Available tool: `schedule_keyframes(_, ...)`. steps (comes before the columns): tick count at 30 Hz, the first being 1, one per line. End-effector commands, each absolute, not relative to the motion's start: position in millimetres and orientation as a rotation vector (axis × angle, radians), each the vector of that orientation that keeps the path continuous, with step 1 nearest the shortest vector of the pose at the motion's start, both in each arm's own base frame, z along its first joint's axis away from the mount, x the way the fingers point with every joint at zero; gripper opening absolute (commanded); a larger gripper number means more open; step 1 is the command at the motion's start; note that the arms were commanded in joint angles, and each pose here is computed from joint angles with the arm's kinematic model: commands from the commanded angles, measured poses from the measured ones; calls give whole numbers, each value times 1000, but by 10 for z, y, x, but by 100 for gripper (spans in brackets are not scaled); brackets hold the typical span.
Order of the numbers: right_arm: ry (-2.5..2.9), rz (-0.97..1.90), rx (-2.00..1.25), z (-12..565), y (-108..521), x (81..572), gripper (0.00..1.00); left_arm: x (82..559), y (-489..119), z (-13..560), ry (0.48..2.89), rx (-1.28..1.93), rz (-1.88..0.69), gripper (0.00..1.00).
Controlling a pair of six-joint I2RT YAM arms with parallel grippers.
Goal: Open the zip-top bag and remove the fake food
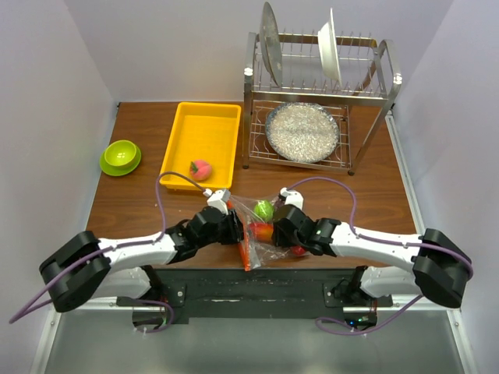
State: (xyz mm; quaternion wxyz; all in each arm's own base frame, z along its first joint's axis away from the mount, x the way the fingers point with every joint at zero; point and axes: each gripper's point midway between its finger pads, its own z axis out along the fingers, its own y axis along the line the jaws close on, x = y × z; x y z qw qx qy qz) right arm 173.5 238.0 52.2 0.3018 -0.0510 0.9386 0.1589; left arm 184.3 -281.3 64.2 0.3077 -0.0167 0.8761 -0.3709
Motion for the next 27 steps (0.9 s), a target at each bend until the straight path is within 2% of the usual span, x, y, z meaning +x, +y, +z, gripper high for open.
schedule_keyframes(1, 2454, 404, -94, 520, 2380, 1820, 33, 1973, -3012, 860, 2199, 50, -985, 46)
schedule_keyframes(8, 2406, 431, -66, 698, 2348, 1842, 31, 1996, -2983, 796, 2187, 143, -870, 70)
schedule_keyframes(17, 2291, 470, -87, 1117, 2437, 1992, 31, 1926, -3090, 809, 2210, -118, -1055, 66)
schedule_keyframes(27, 2329, 275, -92, 840, 2428, 2165, 26, 1855, -3095, 760, 2274, -343, -1068, 70)
